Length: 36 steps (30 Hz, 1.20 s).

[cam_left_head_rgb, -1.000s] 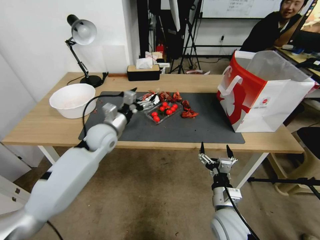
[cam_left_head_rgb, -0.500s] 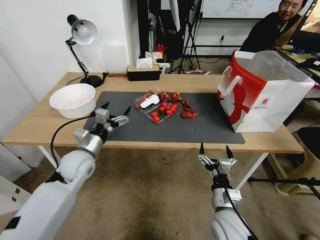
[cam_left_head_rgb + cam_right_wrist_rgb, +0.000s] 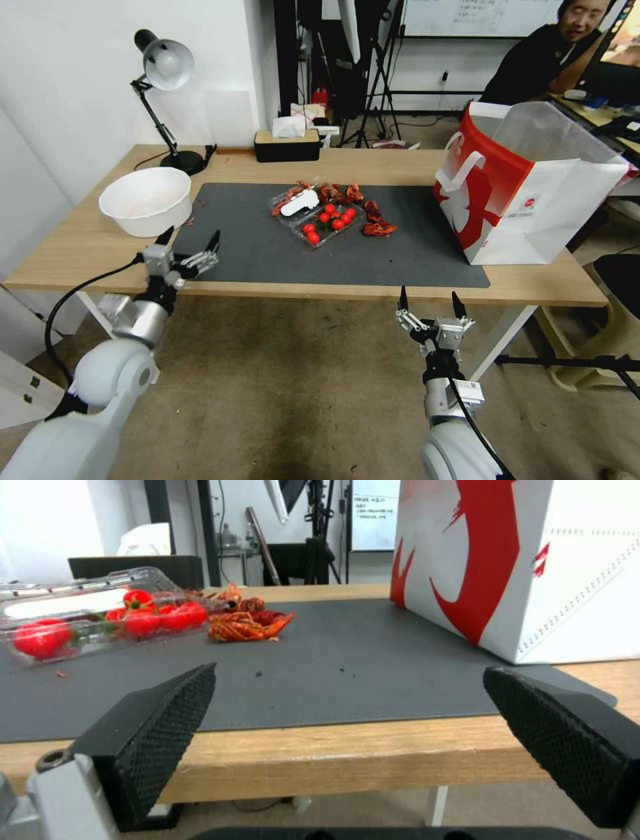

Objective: Pick up the trash from the table and place it into the takeout bag.

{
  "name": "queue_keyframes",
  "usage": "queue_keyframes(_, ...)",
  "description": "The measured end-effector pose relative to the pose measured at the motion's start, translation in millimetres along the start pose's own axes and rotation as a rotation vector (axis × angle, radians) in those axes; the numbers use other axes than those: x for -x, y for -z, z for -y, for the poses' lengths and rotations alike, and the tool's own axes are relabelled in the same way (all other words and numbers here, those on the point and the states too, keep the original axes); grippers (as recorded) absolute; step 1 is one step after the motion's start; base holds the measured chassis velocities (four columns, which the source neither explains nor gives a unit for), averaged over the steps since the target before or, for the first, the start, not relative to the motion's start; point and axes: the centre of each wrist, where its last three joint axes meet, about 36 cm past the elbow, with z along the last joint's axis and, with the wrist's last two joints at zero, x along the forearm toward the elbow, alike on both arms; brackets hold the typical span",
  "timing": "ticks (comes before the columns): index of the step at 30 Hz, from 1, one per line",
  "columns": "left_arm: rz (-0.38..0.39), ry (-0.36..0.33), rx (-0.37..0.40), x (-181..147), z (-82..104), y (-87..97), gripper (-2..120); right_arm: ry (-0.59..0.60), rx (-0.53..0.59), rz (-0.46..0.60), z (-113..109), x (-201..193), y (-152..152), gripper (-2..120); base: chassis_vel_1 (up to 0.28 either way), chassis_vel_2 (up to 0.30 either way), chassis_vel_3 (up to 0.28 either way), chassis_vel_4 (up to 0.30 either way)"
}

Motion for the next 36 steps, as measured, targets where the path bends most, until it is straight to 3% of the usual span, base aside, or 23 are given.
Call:
queue_keyframes(14, -0.005, 0.024, 0.051, -42, 6.8, -28.0, 100, 0.005, -0.001, 0.000, 0, -1, 2, 100, 0.000, 0.000, 0.000, 0.000)
queue_keyframes(36, -0.034, 0.039, 0.051, -56, 8.5, -44.0, 100, 0.013, -0.002, -0.005, -1, -1, -1, 100, 0.000, 0.000, 0.000, 0.000)
